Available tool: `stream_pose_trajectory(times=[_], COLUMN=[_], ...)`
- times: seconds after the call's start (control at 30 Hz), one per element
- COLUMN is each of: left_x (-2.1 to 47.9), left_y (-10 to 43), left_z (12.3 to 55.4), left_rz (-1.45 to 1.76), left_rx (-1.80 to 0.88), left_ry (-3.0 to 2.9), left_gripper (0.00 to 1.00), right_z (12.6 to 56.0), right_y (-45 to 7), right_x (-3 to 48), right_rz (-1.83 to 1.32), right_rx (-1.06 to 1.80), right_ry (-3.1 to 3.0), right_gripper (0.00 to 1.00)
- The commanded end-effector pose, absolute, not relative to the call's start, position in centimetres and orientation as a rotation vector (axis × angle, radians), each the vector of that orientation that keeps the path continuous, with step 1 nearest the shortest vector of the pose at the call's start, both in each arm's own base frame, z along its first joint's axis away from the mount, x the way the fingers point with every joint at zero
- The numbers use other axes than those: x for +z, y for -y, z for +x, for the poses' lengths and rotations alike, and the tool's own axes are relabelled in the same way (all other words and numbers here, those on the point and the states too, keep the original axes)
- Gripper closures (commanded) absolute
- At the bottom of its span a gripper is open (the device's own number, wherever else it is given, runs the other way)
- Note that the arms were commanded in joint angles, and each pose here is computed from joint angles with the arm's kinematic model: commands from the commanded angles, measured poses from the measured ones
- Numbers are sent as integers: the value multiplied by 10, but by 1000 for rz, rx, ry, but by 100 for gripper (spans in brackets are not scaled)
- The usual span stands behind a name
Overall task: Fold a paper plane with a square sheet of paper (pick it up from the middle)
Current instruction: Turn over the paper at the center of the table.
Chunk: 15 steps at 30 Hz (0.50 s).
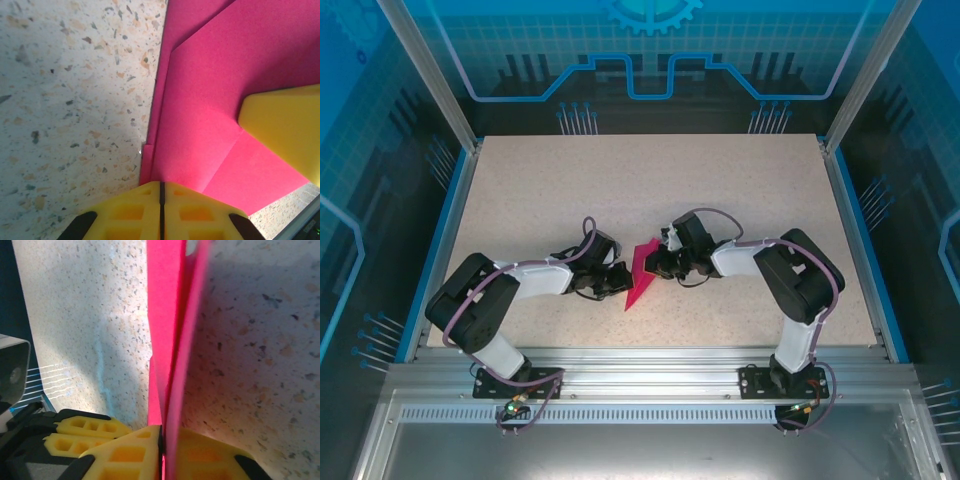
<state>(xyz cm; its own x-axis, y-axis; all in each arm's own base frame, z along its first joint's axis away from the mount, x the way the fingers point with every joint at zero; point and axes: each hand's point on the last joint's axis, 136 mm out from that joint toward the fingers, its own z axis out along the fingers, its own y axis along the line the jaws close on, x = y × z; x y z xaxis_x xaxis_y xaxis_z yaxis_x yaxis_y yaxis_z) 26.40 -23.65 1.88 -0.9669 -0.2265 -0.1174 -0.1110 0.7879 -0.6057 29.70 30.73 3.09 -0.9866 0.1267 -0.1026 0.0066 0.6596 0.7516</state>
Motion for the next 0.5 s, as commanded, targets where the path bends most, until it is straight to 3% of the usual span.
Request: stream_pose_trajectory(times=[0.0, 0.2, 0.47], left_x=[29, 57, 87], left_y=[238, 237, 196], left_z=[264, 268, 270], left_rz=[-275, -262, -342], left_rx=[-986, -1018, -797], left_ry=[-2768, -2681, -2559], left_gripper=[90, 86, 81], right_z=[300, 298, 294], right_y=[-318, -304, -232], right_x=[39, 60, 97], right_rz=[44, -70, -291], right_rx=[1237, 1091, 454], right_ry=[-2719, -2738, -2817], right_gripper=[94, 95, 93])
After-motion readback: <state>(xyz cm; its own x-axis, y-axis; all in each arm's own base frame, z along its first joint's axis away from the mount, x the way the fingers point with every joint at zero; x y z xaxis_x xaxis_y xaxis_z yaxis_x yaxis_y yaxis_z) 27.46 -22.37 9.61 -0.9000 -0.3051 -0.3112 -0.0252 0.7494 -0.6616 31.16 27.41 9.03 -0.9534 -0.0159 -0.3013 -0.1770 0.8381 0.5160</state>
